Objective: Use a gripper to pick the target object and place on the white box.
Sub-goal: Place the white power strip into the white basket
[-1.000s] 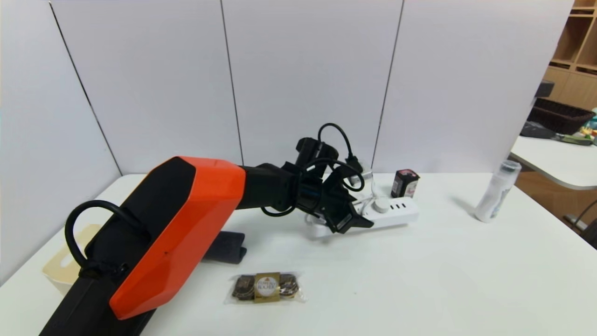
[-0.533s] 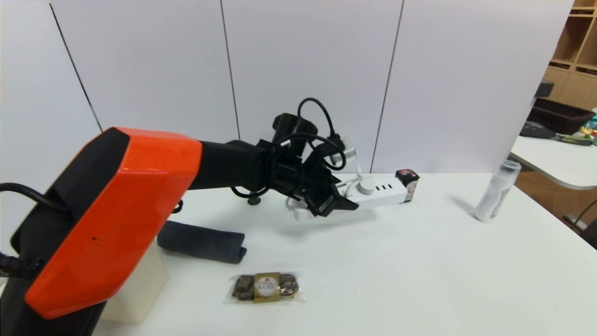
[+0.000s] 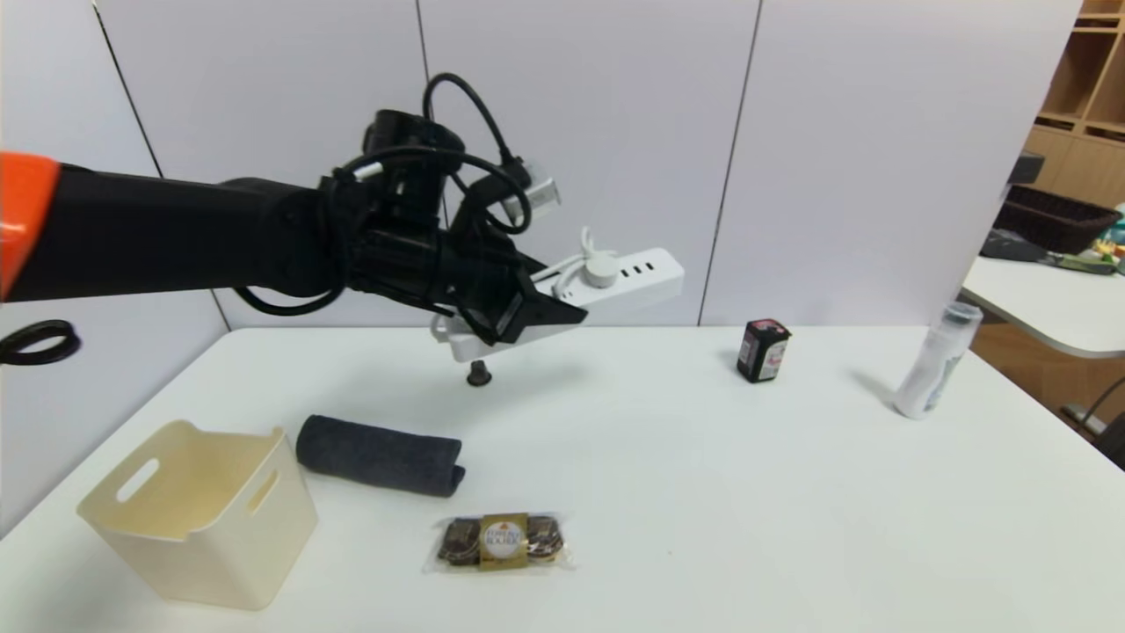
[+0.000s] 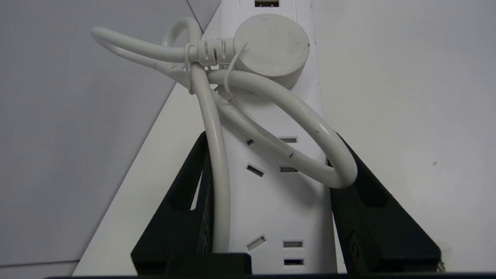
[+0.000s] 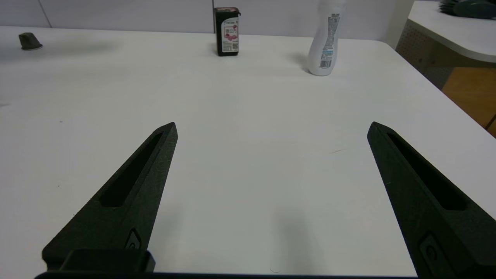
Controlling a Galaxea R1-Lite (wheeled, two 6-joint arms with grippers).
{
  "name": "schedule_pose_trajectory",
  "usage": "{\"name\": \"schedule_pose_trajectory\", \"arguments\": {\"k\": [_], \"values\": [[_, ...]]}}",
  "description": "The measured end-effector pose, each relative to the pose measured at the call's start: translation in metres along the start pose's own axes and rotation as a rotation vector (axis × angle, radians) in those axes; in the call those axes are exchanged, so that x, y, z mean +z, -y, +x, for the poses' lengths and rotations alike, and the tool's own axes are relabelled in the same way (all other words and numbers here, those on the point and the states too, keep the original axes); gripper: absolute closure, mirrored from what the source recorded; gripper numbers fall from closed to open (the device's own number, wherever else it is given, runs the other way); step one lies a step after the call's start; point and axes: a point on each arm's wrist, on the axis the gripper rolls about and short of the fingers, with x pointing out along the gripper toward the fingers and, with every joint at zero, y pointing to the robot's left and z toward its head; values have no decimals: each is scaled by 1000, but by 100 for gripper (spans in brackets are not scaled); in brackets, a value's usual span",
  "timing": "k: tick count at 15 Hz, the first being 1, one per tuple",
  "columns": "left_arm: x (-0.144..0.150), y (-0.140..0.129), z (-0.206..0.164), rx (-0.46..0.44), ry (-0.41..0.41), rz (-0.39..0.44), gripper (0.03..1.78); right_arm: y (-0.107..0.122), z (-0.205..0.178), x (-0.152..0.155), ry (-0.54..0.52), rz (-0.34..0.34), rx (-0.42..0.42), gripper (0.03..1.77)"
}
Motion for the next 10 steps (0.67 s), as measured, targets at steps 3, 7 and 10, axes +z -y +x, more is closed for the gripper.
{"name": "schedule_pose_trajectory", "arguments": {"k": [3,7,10], "values": [[1,-1,-52,79,-6,-20,95,0,0,0,0,0,0,10],[-6,9,-118,197,-16,-51,95,0,0,0,0,0,0,11],[-12,21,-155,279,-25,-69,95,0,0,0,0,0,0,11]]}}
